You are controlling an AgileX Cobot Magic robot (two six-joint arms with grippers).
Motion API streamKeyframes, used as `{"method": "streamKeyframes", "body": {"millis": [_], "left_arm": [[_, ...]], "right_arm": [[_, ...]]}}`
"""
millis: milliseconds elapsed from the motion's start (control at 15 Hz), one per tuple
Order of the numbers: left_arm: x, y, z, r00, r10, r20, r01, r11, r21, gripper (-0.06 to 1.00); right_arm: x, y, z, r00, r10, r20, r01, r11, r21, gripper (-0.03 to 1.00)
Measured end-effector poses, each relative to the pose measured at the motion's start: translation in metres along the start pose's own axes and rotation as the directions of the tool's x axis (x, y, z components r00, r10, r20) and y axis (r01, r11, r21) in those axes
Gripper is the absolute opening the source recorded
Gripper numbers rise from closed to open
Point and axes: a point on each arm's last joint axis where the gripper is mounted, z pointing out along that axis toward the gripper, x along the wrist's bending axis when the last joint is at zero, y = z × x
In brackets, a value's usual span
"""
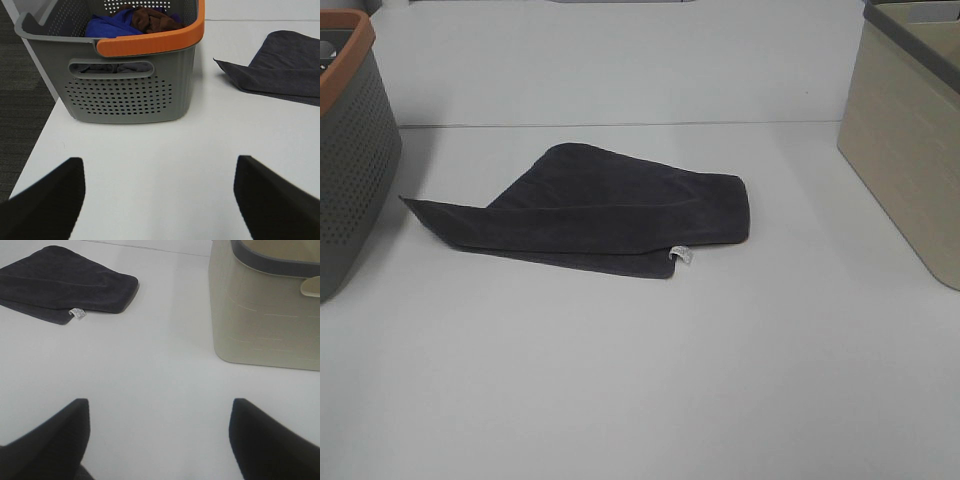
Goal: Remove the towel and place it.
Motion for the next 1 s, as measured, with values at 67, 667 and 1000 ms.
{"method": "streamKeyframes", "body": {"millis": [67,667,1000], "left_arm": [[0.0,0.0,0.0,1.0,0.0,0.0,0.0,1.0,0.0,0.76],[0.0,0.0,0.0,1.0,0.0,0.0,0.0,1.0,0.0,0.76],[0.0,0.0,0.0,1.0,0.0,0.0,0.0,1.0,0.0,0.76]], "right_arm": [[0.0,0.0,0.0,1.0,0.0,0.001,0.0,1.0,0.0,0.76],[0.0,0.0,0.0,1.0,0.0,0.001,0.0,1.0,0.0,0.76],[0.0,0.0,0.0,1.0,0.0,0.001,0.0,1.0,0.0,0.76]]}}
